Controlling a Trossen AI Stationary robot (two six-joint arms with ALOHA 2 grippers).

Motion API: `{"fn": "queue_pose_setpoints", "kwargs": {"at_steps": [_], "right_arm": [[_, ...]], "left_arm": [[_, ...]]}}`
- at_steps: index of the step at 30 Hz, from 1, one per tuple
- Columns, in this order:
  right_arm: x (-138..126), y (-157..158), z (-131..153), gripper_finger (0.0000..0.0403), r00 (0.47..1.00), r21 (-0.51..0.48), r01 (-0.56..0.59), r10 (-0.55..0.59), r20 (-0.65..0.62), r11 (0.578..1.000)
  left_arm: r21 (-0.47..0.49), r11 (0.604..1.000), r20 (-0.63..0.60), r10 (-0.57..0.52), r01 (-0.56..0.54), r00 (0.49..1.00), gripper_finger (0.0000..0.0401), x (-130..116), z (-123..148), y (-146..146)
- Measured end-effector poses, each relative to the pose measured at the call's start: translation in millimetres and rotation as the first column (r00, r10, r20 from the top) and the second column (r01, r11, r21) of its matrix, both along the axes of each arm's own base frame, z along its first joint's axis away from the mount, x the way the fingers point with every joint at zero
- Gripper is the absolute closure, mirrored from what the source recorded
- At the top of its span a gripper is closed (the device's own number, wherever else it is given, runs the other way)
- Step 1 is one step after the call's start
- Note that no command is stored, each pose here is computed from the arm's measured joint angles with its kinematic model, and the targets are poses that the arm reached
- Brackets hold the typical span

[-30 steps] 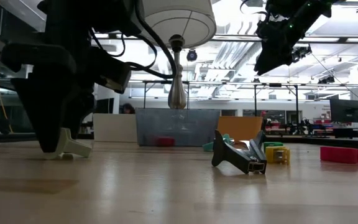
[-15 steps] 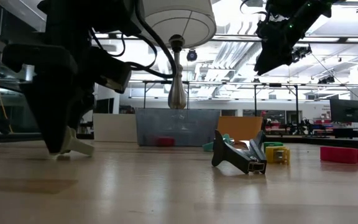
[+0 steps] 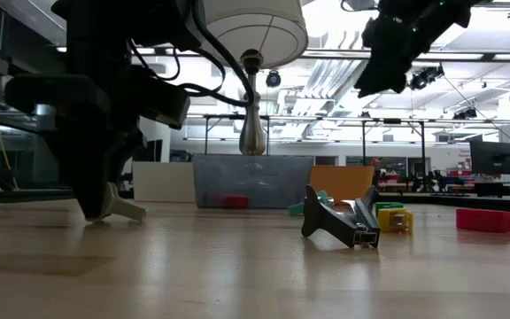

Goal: Pick and place Stapler, Stapler remover, tape
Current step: Put the gray staple remover into the yellow bin

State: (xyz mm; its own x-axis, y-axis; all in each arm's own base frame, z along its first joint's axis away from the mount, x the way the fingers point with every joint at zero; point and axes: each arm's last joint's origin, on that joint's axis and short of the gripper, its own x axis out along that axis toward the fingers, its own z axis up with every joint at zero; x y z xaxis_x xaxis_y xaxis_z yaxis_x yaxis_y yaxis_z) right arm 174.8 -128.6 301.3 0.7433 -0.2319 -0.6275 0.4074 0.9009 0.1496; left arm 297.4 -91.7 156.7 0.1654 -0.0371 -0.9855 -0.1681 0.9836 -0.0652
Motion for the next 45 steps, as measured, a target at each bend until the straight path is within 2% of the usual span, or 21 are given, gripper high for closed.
{"fn": "queue_pose_setpoints", "kwargs": {"at_steps": [6, 14, 19, 23, 29, 34, 41, 45], "right_arm": [[16.7, 15.7, 7.3, 0.0224, 0.983, -0.086, -0.161, 0.168, 0.073, 0.983], [36.9, 40.5, 18.4, 0.0224, 0.929, -0.227, -0.299, 0.337, 0.152, 0.927], [43.9, 51.0, 23.1, 0.0224, 0.909, -0.285, -0.320, 0.377, 0.177, 0.904], [47.2, 56.4, 26.2, 0.0224, 0.892, -0.315, -0.335, 0.407, 0.197, 0.888], [51.7, 61.3, 34.1, 0.0224, 0.856, -0.400, -0.341, 0.457, 0.241, 0.851], [63.8, 65.0, 33.4, 0.0224, 0.834, -0.484, -0.347, 0.501, 0.233, 0.803], [86.0, 69.2, 26.8, 0.0224, 0.799, -0.580, -0.358, 0.562, 0.215, 0.732], [93.8, 70.3, 19.3, 0.0224, 0.806, -0.572, -0.372, 0.560, 0.193, 0.731]], "left_arm": [[0.059, 0.998, 0.050, 0.020, -0.023, 0.999, 0.0288, 2.4, 10.8, 12.5], [0.212, 0.977, 0.246, -0.059, 0.006, 0.967, 0.0293, 26.3, 65.5, 44.8], [0.339, 0.940, 0.354, -0.163, 0.036, 0.921, 0.0292, 46.6, 112.6, 63.8], [0.440, 0.898, 0.426, -0.224, 0.016, 0.877, 0.0292, 57.6, 151.5, 78.9], [0.525, 0.851, 0.475, -0.283, -0.011, 0.833, 0.0292, 62.7, 191.6, 99.8], [0.557, 0.830, 0.492, -0.305, -0.025, 0.816, 0.0292, 63.2, 207.0, 110.1], [0.570, 0.822, 0.492, -0.319, -0.023, 0.810, 0.0292, 63.7, 209.2, 110.0], [0.571, 0.821, 0.496, -0.320, -0.025, 0.807, 0.0292, 64.1, 209.6, 109.5]]}}
